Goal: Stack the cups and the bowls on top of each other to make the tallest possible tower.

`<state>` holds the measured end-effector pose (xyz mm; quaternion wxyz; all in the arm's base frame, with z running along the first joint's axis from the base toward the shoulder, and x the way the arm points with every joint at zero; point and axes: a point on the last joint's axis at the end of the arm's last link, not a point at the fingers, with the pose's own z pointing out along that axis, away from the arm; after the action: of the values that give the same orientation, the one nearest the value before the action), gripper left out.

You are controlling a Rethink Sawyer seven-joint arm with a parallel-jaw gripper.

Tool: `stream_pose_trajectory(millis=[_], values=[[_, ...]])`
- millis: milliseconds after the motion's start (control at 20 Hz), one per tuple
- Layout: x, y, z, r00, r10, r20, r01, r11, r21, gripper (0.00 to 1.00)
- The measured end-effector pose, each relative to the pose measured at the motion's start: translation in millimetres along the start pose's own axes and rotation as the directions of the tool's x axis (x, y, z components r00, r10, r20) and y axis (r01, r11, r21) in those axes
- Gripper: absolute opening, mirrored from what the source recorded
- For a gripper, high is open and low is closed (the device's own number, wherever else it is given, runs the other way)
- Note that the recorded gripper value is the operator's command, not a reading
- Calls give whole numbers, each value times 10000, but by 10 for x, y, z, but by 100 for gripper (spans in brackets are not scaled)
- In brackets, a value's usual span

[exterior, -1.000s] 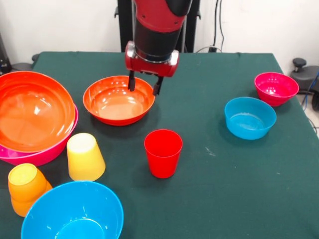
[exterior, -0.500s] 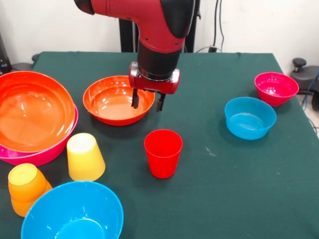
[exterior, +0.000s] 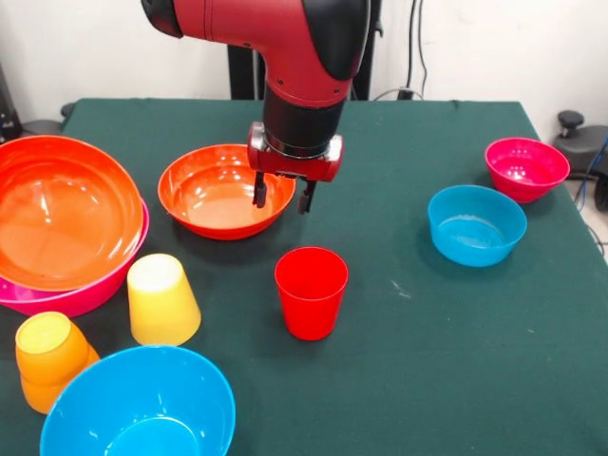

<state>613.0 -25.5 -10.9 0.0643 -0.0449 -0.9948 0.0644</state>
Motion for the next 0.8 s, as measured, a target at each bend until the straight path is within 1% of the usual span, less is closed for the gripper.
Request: stream_pose_trajectory(millis=[350, 600, 800], values=[[0, 24, -1, 9998, 167, -59, -167, 9998, -134, 100], [5, 56, -5, 9991, 391, -139, -395, 9987, -314, 100], [2, 103, 28, 9984, 553, -96, -557, 9974, -465, 100]])
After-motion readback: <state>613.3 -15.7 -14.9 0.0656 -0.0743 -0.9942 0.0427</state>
